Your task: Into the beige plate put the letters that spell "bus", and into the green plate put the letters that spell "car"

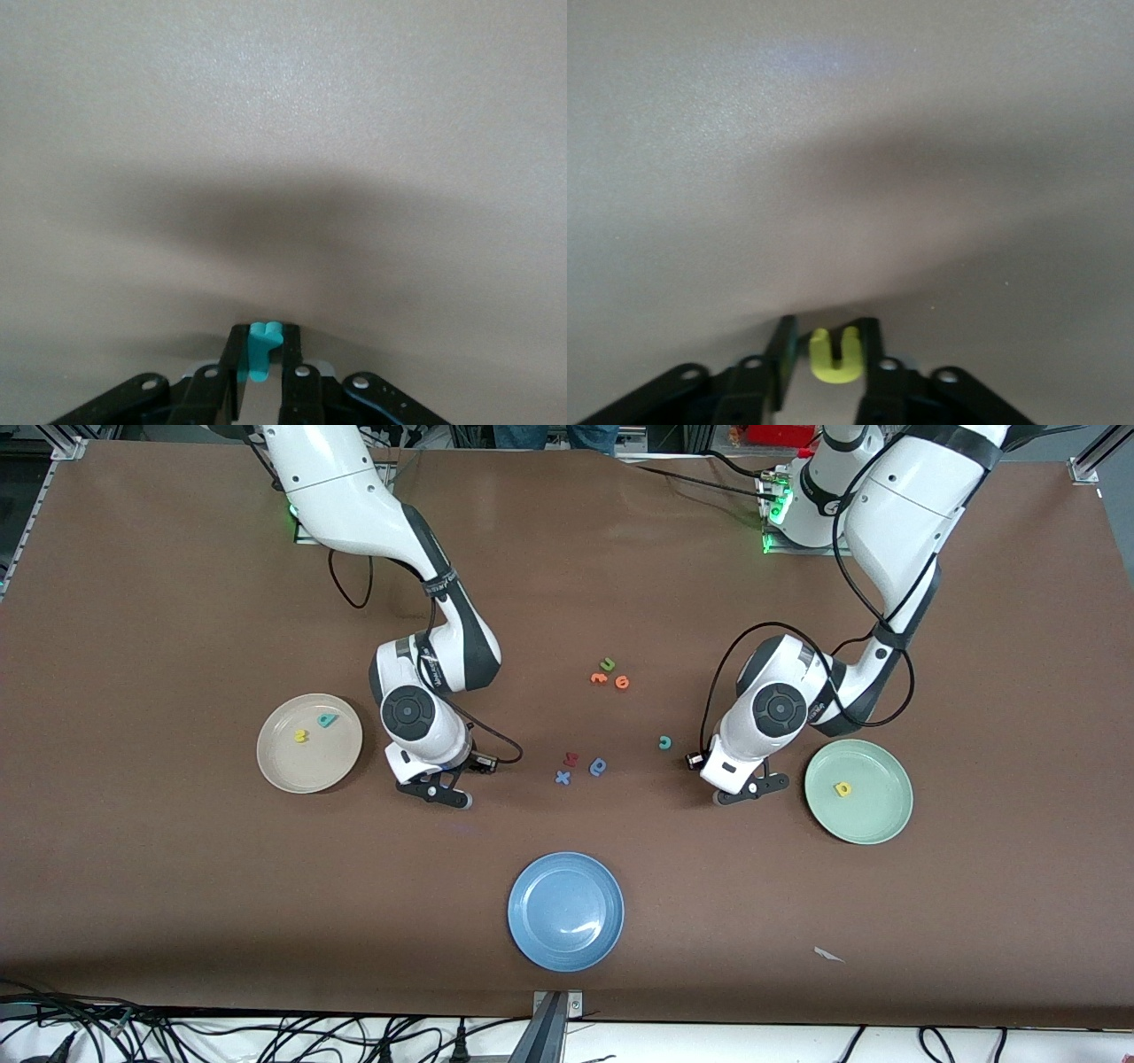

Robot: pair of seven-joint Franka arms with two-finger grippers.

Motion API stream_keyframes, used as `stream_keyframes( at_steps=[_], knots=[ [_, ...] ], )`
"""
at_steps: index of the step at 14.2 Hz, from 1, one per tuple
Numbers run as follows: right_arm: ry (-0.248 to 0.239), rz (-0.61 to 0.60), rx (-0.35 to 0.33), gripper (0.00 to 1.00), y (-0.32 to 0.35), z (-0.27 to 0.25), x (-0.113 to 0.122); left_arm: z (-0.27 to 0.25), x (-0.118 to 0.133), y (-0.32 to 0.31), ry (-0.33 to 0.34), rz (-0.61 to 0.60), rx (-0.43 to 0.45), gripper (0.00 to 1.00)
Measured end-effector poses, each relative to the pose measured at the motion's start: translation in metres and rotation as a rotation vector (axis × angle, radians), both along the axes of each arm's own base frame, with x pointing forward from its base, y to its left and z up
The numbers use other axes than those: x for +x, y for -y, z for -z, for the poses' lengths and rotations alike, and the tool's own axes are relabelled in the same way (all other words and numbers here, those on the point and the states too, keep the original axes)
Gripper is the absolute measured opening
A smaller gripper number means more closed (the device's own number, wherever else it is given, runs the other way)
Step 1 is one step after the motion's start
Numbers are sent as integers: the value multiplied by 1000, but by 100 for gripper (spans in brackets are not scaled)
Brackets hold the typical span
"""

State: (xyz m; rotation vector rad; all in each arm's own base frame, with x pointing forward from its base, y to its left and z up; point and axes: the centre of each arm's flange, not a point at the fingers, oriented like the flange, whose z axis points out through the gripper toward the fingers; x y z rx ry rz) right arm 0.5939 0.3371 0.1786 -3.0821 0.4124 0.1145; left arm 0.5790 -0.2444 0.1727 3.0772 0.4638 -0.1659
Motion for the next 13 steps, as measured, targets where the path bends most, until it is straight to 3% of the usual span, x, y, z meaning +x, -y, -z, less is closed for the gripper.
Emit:
stream_keyframes(
  at_steps=[1, 8, 13],
  knots=[
    [-1, 0, 0, 25, 0, 0, 0, 0, 0, 0, 0, 2, 1, 19],
    [-25, -29, -26, 25, 18, -12, 9, 0, -1, 2, 5, 17, 9, 19],
    [-111, -182, -67, 25, 115, -74, 37, -10, 11, -15, -18, 73, 29, 19]
  ],
)
